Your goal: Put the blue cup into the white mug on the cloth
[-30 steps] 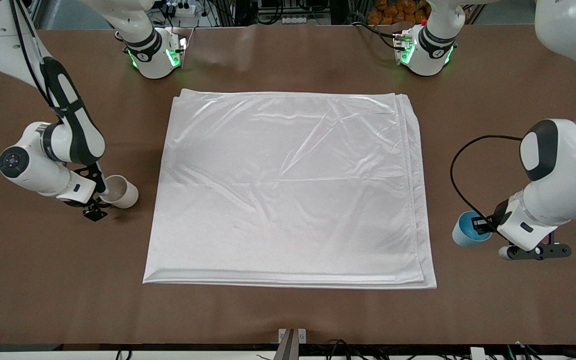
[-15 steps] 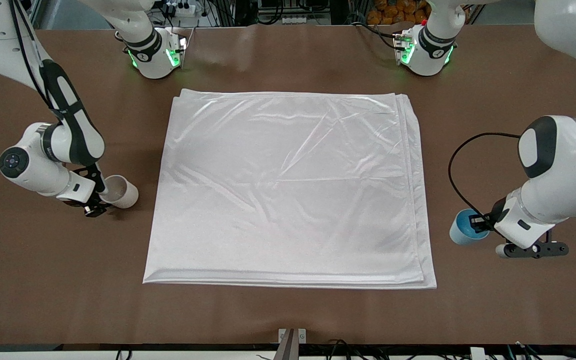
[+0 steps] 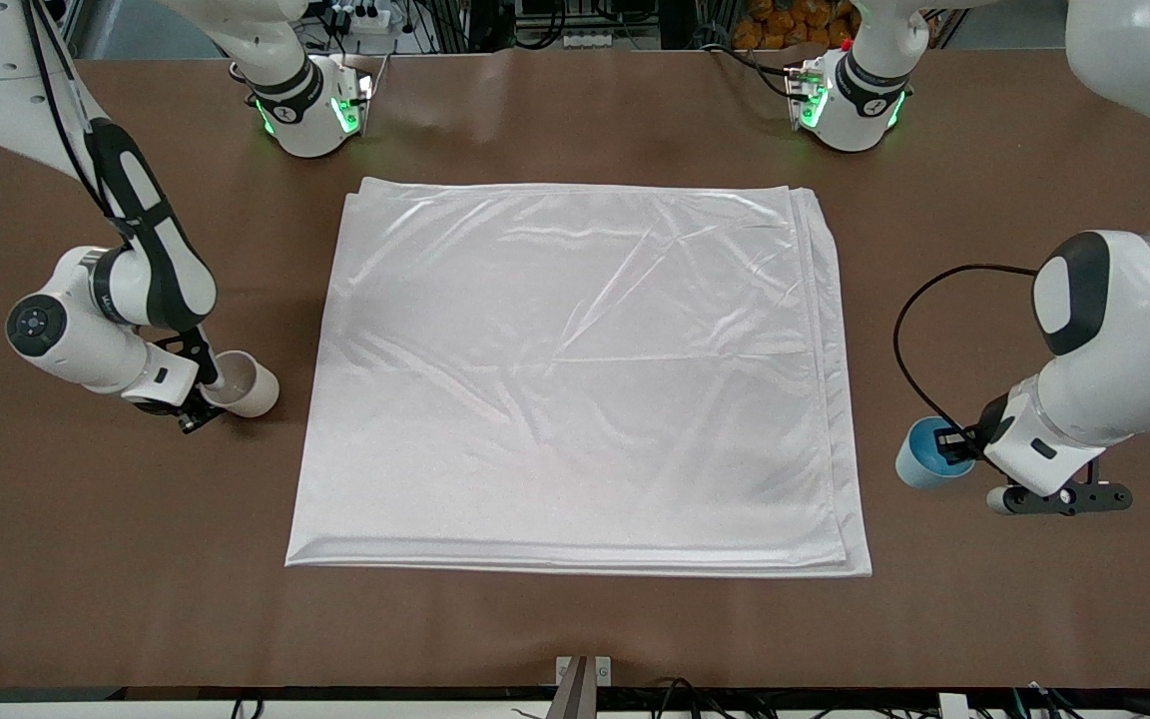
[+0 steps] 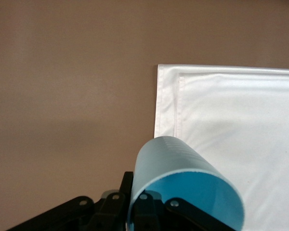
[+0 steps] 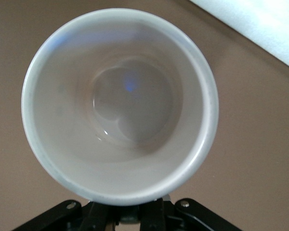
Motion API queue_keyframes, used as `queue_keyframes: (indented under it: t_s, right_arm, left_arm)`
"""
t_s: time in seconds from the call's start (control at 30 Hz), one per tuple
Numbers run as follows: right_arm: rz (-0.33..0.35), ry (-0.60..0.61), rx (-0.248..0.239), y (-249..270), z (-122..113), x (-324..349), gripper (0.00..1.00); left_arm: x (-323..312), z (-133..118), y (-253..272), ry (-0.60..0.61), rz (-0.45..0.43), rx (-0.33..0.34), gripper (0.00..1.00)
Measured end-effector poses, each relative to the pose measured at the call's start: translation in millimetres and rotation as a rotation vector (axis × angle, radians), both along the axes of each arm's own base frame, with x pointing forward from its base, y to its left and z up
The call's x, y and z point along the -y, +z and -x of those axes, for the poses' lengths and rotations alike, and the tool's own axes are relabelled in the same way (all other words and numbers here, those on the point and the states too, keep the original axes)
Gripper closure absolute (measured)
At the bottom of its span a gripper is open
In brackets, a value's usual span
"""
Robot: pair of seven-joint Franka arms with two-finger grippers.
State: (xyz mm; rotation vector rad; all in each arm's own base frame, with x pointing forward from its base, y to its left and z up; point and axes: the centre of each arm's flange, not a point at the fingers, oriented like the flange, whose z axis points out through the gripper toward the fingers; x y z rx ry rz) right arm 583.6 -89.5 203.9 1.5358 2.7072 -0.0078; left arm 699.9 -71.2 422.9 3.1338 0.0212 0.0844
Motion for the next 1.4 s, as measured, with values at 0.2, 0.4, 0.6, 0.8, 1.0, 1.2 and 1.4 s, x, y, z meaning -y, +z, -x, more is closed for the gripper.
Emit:
queue_keyframes:
  t_s: [0.2, 0.4, 0.6, 0.8, 1.0, 1.2, 1.4]
  right_arm:
    - [-0.031, -0.047, 0.016, 6.5, -2.5, 0.8, 0.81]
    - [-0.072, -0.095, 0.012, 19.5, -4.1, -6.4, 0.81]
    - [-0.088, -0.14, 0.0, 39.4, -7.4, -40.1, 0.81]
    - [-0.093, -0.182, 0.0, 53.1, -9.5, -86.2, 0.81]
    - [-0.096, -0.228, -0.008, 53.4, -7.9, -129.5, 0.81]
    - [-0.094, -0.266, -0.029, 54.6, -1.9, -171.6, 0.81]
    - [-0.092, -0.314, -0.041, 59.7, 7.2, -216.7, 0.81]
  left_arm:
    - [10.5, 2.1, 10.0, -0.016, 0.008, 0.013, 0.96]
    - [14.5, 6.1, 20.6, -0.023, 0.009, 0.014, 0.96]
    - [14.3, 7.0, 22.1, -0.023, 0.008, 0.012, 0.96]
    - [14.3, 7.1, 21.9, -0.023, 0.008, 0.011, 0.96]
    - [14.3, 7.2, 21.6, -0.023, 0.007, 0.01, 0.96]
    - [16.3, 7.5, 21.5, -0.026, 0.008, 0.009, 0.96]
    - [16.6, 7.6, 21.5, -0.026, 0.008, 0.009, 0.96]
